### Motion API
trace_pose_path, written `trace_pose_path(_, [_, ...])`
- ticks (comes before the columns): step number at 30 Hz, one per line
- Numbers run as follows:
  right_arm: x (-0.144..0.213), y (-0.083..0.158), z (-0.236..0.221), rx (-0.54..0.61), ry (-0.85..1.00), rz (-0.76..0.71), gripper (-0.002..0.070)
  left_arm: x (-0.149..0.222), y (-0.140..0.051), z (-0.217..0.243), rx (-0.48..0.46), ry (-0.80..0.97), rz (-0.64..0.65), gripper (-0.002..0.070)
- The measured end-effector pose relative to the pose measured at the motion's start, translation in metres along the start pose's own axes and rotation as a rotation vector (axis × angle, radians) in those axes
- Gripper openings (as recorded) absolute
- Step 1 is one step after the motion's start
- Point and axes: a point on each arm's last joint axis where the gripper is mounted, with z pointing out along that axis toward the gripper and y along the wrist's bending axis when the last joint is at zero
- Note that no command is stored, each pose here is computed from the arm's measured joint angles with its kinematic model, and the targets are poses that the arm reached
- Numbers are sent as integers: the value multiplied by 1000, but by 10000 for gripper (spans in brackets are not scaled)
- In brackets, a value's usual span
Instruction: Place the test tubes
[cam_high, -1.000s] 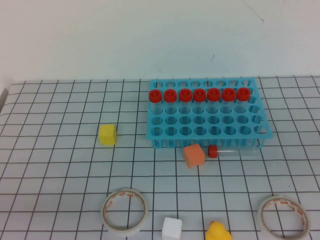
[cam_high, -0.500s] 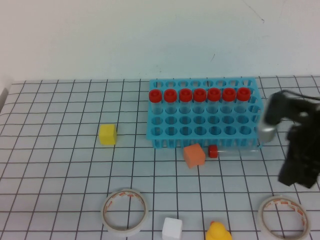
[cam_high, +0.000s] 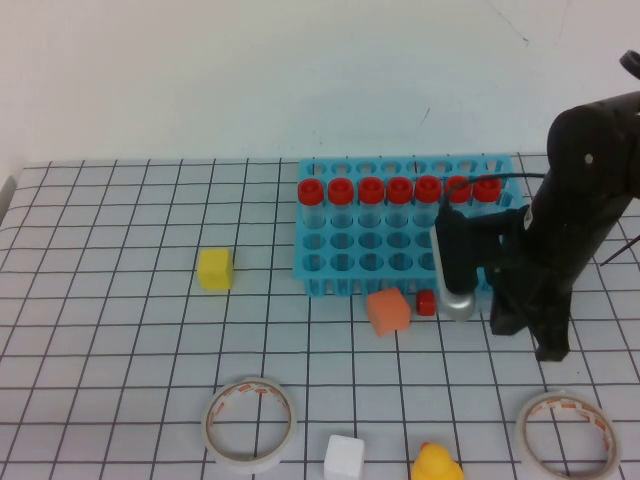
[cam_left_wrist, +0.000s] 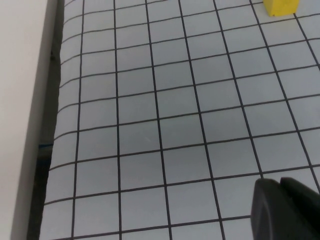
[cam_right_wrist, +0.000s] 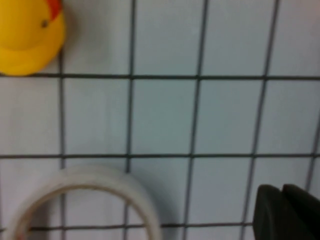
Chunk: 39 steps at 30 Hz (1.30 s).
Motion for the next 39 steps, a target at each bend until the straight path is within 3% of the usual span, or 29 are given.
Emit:
trace_pose_path(4, [-3,-8,3,69,-26,-42,94,12,-2,11,15,7,-19,-1])
trace_pose_path(9, [-2,-13,13,86,-4,-65,321,14,-3,14,21,-6,-28,-1])
trace_pose_path(12, [-1,-14,22,75,12,-70,396,13,-3,14,20,-17,-26,-1])
trace_pose_path(39, [-5,-28,54,138,-12,-28,421,12,-2,14,15,-25,-20,-1])
